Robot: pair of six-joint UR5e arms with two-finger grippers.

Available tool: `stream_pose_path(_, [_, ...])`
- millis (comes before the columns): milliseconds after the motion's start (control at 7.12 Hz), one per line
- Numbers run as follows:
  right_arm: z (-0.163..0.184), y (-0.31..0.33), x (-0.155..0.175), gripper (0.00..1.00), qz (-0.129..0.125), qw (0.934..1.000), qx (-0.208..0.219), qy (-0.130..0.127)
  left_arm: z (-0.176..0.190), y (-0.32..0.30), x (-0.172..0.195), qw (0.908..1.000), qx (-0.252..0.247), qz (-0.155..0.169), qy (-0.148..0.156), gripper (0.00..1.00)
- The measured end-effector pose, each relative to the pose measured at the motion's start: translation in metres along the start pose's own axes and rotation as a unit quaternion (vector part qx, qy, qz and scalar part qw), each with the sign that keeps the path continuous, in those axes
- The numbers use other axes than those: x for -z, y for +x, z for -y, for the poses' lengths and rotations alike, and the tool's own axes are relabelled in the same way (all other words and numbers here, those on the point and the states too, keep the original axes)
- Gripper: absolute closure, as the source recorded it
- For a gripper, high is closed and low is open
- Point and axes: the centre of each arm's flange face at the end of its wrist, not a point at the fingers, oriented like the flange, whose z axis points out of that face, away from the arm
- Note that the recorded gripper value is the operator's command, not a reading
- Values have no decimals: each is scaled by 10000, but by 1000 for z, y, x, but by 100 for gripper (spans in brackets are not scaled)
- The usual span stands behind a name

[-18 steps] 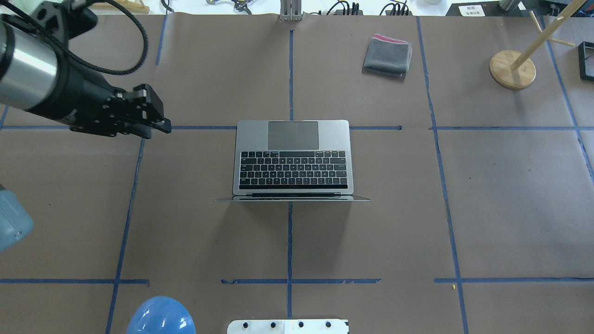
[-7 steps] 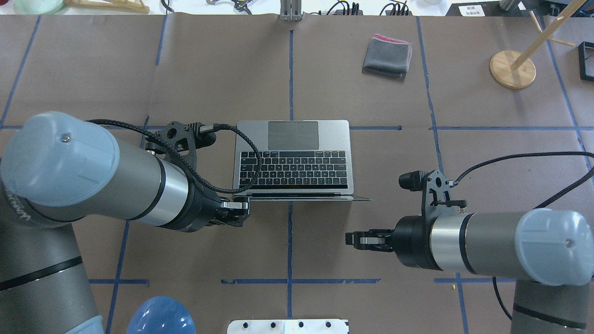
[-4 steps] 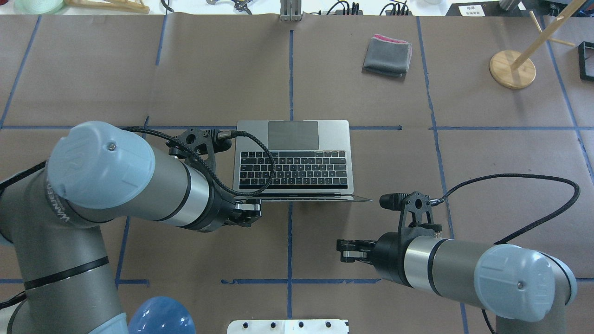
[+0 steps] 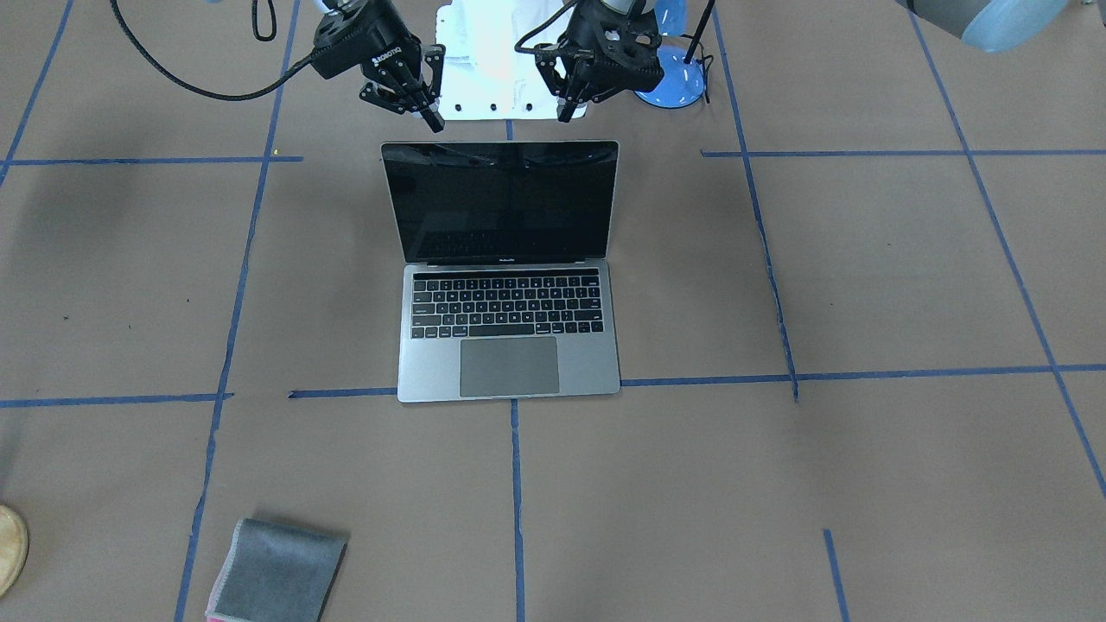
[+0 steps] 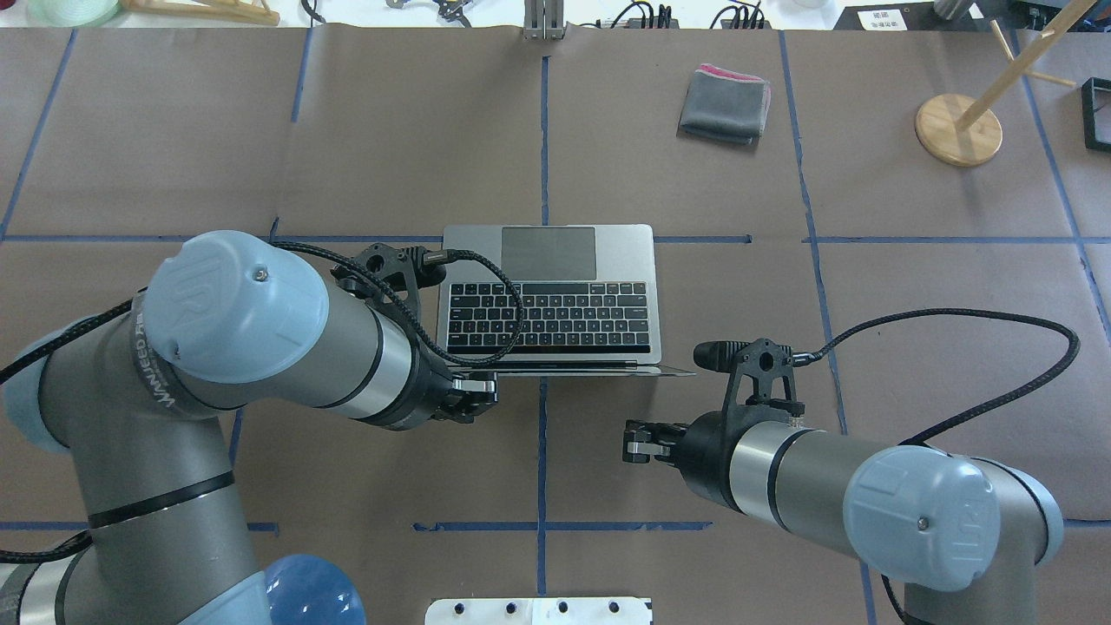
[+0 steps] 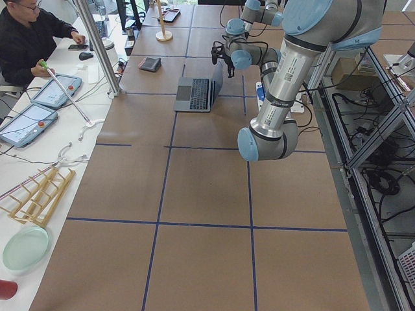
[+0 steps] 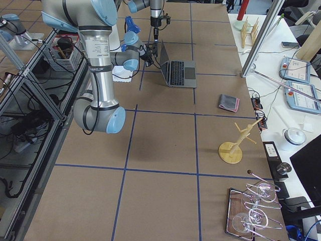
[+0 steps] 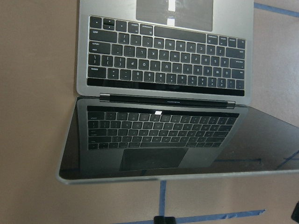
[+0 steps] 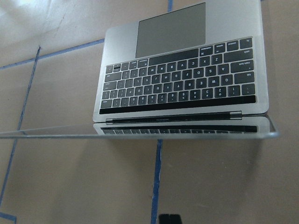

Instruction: Close laptop

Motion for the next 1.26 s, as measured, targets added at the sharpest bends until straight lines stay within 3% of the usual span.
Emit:
stream_pose_path(421, [21,-5,-9,100,-66,9998,4,179,2,0,-12,9999,25,95,-33,100])
stream_pose_path(982, [85,-32,-9,100,-379,9981,154,450,6,1,-21,9999,39,155,-44,100])
stream_pose_path(1263, [100,-29,-9,100,-458,9975,183,503,15,9,-20,9998,0,138,150,100])
